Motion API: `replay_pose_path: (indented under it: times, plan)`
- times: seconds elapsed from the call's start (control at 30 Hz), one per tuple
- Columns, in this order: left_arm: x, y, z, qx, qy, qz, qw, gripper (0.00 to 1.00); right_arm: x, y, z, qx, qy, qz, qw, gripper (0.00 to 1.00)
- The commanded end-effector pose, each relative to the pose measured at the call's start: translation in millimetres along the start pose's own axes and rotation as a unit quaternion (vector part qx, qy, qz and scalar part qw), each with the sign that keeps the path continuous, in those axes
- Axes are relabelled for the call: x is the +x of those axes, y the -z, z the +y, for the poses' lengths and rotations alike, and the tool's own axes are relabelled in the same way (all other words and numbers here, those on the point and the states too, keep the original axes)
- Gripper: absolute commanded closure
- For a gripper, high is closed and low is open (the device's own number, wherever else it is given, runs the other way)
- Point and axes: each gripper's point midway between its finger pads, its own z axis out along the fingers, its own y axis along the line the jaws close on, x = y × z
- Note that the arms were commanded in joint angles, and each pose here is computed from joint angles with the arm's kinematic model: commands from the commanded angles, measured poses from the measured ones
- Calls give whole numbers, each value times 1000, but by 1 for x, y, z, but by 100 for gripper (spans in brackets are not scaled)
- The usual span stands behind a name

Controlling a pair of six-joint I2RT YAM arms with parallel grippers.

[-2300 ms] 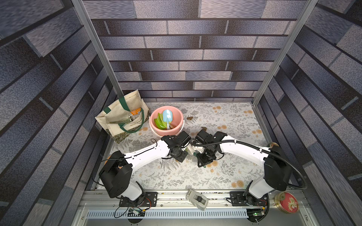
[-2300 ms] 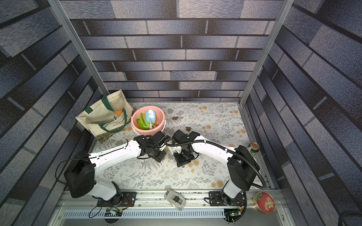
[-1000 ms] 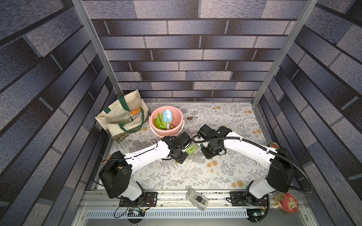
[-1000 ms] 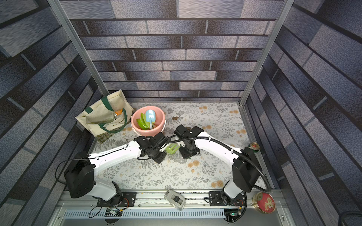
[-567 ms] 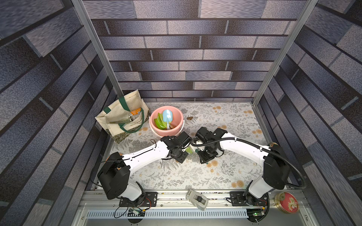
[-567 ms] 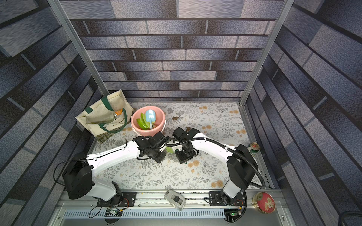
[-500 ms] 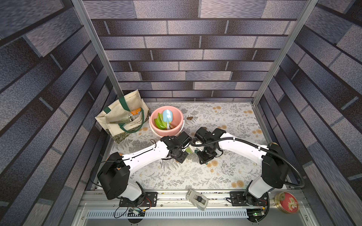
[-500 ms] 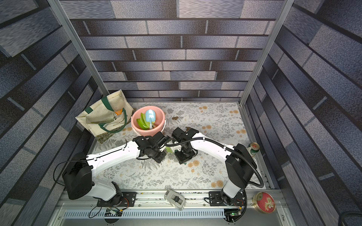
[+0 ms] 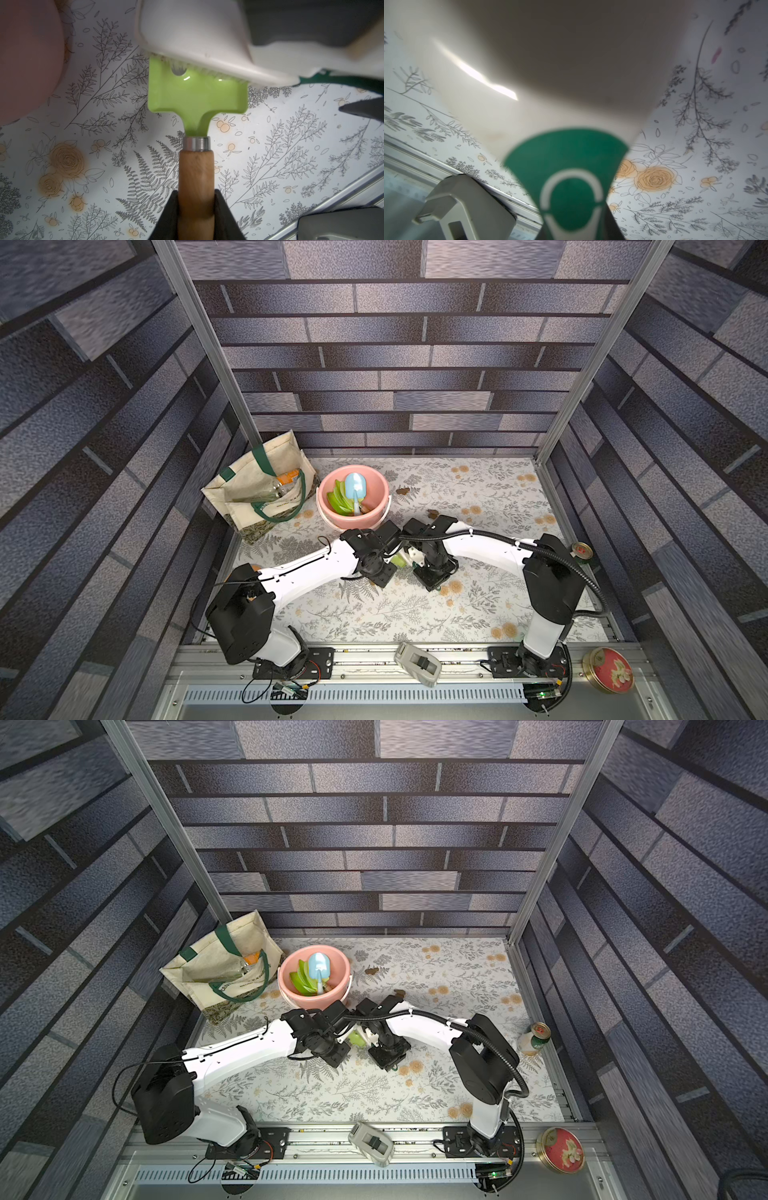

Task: Brush the soil off the hand trowel and place it into the bucket
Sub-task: Brush off the soil from the hand trowel.

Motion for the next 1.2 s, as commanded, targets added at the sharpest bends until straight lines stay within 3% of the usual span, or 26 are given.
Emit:
replay_pose_path:
  times: [0.0, 0.47, 0.57, 0.73, 0.8, 0.87, 1.0, 1.07, 1.17]
  plan:
    - [-11, 20, 0, -7, -7, -45, 999, 88, 5, -1, -12, 52, 20, 22, 998, 100]
    - [-2, 35, 9, -18, 3, -52, 998, 88, -4, 21, -56, 61, -60, -21, 996, 100]
    - [-7, 43, 5, 17, 24, -66, 997, 88, -9, 37, -61, 45, -81, -53, 994, 100]
    - [-25, 60, -7, 129, 79, -95, 984, 88, -19, 69, -76, 30, -123, -124, 984, 100]
    - [-35, 72, -9, 192, 116, -111, 968, 87, -22, 82, -80, 21, -142, -155, 978, 100]
    - [-49, 88, -14, 271, 154, -128, 941, 87, -25, 92, -83, 14, -154, -184, 971, 100]
    - [-81, 125, -20, 433, 213, -155, 862, 86, -32, 117, -93, 34, -169, -253, 952, 100]
    - [-95, 139, -22, 485, 226, -155, 831, 86, -36, 128, -94, 34, -164, -287, 943, 100]
    - [-114, 160, -27, 538, 226, -146, 799, 86, -42, 146, -92, 31, -145, -344, 927, 100]
